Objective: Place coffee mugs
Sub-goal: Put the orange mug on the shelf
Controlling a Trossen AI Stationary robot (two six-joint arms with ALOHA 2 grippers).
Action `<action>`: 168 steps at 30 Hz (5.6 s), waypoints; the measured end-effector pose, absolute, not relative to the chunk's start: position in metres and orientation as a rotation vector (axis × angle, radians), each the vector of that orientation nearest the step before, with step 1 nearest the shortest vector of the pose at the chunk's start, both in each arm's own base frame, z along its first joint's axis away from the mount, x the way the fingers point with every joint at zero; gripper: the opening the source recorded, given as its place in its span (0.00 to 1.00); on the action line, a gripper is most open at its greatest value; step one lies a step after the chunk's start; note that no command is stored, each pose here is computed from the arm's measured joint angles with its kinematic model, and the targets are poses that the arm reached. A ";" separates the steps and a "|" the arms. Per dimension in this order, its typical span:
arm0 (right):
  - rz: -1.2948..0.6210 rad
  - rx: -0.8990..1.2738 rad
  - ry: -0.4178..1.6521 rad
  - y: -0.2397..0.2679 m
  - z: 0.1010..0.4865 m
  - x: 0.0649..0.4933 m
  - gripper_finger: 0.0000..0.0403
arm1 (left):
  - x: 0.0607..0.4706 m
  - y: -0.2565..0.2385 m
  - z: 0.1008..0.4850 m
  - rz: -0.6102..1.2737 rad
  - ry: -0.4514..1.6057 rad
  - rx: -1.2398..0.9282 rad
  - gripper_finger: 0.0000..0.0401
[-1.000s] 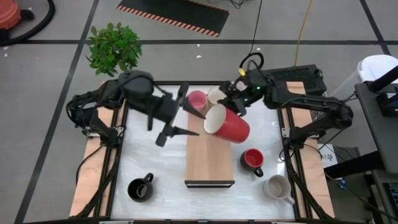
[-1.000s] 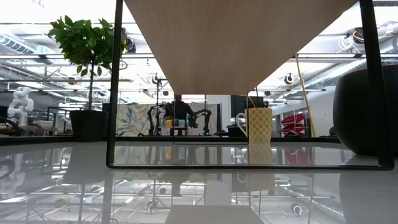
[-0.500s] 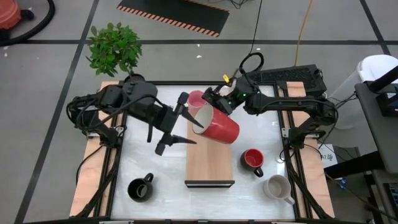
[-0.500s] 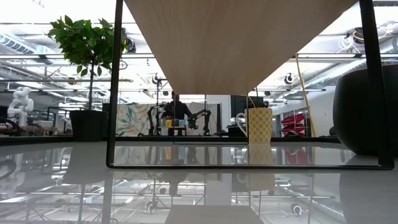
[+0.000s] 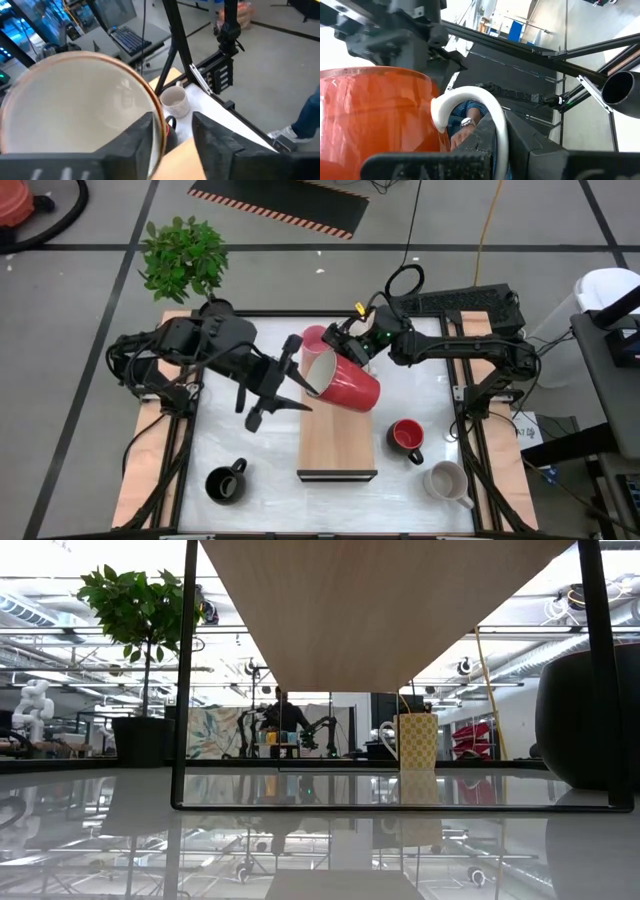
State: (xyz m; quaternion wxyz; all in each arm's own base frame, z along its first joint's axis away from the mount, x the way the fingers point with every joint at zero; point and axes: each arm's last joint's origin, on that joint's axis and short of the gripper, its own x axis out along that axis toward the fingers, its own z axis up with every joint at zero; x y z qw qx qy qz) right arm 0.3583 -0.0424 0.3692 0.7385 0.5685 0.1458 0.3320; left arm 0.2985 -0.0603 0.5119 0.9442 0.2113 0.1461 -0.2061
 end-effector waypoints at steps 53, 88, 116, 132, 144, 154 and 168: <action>-0.269 1.022 0.069 -0.071 0.433 0.171 0.54 | 0.264 -0.051 0.516 -0.184 0.471 0.062 0.04; -0.265 1.009 -0.135 -0.035 0.370 0.158 0.54 | 0.297 0.003 0.465 -0.029 0.942 0.072 0.04; -0.191 0.952 -0.328 -0.034 0.381 0.148 0.54 | 0.365 -0.014 0.400 -0.110 1.150 0.206 0.06; -0.201 0.918 -0.312 -0.034 0.380 0.148 0.54 | 0.370 -0.008 0.400 -0.104 1.114 0.220 0.06; -0.170 0.917 -0.308 -0.033 0.382 0.146 0.54 | 0.370 -0.008 0.400 -0.091 1.116 0.228 0.07; -0.168 0.884 -0.317 -0.032 0.383 0.143 0.54 | 0.369 -0.008 0.400 -0.095 1.130 0.234 0.07; -0.165 0.876 -0.323 -0.032 0.384 0.143 0.54 | 0.373 0.001 0.396 -0.091 1.140 0.251 0.16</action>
